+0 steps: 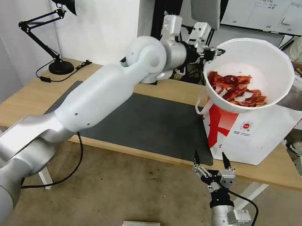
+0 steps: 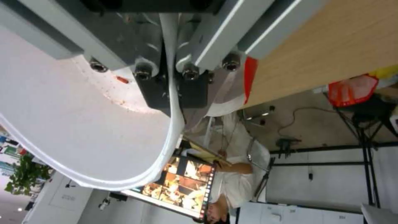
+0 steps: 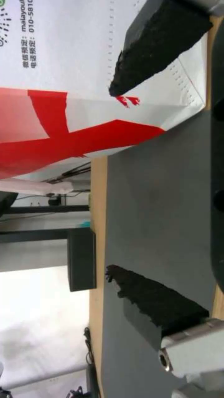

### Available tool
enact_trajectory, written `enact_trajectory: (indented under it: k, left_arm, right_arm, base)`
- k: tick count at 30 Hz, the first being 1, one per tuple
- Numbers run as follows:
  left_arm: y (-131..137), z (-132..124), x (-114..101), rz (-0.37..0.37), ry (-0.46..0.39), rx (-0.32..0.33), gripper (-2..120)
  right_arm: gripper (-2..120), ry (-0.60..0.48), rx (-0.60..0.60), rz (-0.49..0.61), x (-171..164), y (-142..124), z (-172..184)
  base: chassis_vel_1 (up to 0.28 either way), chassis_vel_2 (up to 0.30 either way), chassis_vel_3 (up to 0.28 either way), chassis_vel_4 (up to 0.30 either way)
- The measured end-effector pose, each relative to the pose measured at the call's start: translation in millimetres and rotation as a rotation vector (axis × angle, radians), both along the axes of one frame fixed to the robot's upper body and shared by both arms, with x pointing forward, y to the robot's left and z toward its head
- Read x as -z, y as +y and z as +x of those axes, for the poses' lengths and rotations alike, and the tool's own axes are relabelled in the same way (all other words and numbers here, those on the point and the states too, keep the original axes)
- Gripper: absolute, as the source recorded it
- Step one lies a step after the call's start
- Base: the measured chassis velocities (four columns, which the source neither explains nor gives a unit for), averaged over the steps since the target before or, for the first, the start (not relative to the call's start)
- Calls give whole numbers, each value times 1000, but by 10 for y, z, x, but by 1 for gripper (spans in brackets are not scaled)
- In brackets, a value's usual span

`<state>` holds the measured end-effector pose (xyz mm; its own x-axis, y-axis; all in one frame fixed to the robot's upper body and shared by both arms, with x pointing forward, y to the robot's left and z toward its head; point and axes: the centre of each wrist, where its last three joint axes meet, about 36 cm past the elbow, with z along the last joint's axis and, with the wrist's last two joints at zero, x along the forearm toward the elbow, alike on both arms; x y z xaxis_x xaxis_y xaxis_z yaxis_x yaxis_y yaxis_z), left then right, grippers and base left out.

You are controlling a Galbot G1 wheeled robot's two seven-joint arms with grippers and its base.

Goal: Pick up the trash from the table and place it into the takeout bag.

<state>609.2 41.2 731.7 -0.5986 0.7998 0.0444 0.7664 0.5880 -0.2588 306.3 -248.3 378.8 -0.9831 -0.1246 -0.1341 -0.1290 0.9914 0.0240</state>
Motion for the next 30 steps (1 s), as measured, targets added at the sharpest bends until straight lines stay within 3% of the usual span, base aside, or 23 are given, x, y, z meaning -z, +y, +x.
enact_trajectory:
  k: [12,30]
  left_arm:
    - [-517,177,95,-11,35,-7,0]
    - [-638,363,-78,-54,73,-77,0]
  right_arm:
    - [100,0,0,0,0,0,0]
    - [100,0,0,0,0,0,0]
  base:
    - [0,0,0,0]
    - [0,0,0,0]
